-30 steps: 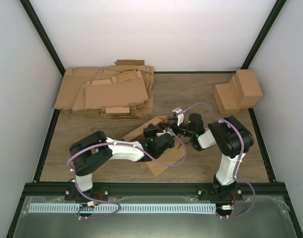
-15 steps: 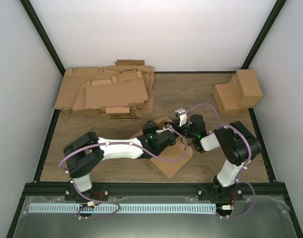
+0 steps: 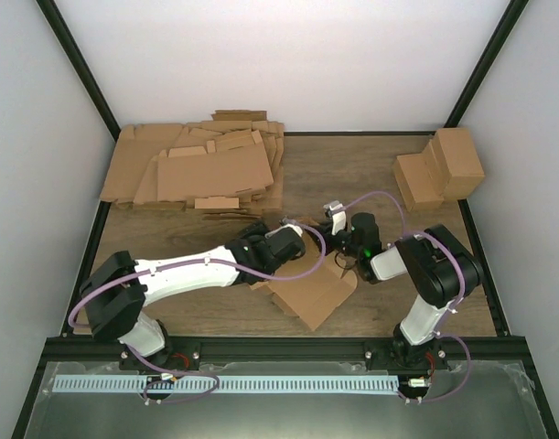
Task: Fold the paper box
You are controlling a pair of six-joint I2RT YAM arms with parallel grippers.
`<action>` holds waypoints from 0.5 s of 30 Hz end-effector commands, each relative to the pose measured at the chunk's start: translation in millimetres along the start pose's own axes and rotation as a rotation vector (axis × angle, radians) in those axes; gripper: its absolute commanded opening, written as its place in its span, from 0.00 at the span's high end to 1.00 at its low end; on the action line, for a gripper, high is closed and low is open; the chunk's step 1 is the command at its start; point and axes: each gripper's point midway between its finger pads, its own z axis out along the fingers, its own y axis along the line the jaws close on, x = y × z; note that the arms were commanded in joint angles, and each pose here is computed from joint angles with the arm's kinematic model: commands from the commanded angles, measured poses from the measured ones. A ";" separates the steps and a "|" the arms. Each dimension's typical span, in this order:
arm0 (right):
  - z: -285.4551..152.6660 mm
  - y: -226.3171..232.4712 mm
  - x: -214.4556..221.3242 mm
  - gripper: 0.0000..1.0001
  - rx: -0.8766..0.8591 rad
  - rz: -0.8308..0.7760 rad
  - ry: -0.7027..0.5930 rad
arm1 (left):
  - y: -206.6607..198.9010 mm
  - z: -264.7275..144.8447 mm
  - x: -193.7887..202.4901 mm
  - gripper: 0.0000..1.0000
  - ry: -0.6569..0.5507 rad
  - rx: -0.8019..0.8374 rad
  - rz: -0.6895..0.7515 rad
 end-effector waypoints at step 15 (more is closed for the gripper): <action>0.2 10.3 -13.1 0.90 -0.011 -0.058 -0.028 | -7.9 29.8 2.0 0.44 0.126 0.098 0.001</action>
